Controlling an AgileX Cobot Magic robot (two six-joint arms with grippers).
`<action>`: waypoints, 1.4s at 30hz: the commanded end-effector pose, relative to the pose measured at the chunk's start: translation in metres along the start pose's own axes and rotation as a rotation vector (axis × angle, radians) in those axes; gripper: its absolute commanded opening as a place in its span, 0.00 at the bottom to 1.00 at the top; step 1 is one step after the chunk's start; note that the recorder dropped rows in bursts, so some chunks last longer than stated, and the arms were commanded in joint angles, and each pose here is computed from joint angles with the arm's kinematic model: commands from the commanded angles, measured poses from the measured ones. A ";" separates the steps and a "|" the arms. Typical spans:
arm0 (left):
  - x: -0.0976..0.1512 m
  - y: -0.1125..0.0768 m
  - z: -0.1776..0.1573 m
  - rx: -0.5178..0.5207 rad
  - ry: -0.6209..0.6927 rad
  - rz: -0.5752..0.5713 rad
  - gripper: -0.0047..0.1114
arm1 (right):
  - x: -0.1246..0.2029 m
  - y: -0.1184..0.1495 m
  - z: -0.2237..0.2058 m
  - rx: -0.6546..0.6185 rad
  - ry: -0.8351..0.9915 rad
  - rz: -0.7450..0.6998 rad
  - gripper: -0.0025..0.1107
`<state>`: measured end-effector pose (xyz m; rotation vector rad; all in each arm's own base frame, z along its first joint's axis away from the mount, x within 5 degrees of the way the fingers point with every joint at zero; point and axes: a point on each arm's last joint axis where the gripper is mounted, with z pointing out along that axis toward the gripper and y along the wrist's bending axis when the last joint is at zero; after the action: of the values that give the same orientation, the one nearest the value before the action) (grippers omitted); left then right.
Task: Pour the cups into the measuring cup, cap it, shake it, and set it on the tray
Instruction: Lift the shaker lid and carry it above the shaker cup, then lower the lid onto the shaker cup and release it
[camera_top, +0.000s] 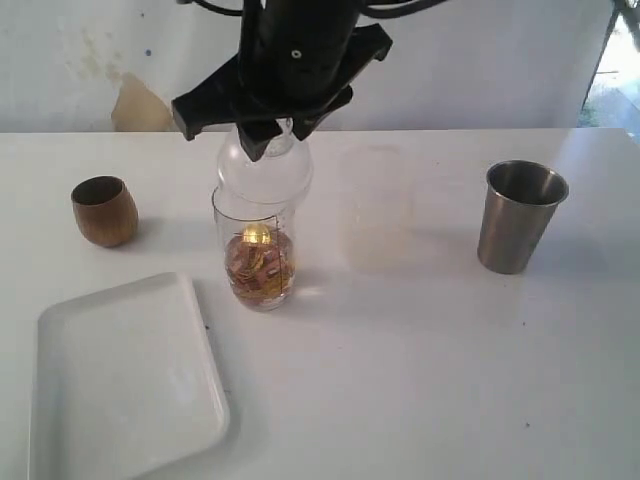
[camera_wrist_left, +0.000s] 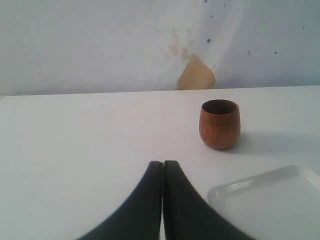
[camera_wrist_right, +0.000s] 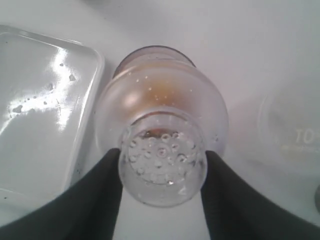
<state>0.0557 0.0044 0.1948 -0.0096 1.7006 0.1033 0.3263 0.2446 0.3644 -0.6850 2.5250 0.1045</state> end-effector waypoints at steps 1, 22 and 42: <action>0.001 0.000 0.000 -0.002 -0.005 0.000 0.05 | -0.010 -0.001 0.014 0.003 0.000 0.013 0.02; 0.001 0.000 0.000 -0.002 -0.005 0.000 0.05 | -0.014 -0.002 0.046 0.010 0.049 0.025 0.02; 0.001 0.000 0.000 -0.002 -0.005 0.000 0.05 | -0.017 -0.001 0.052 0.005 0.020 0.021 0.46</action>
<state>0.0557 0.0044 0.1948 -0.0096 1.7006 0.1033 0.3593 0.2637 0.3250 -0.6856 2.5792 0.0833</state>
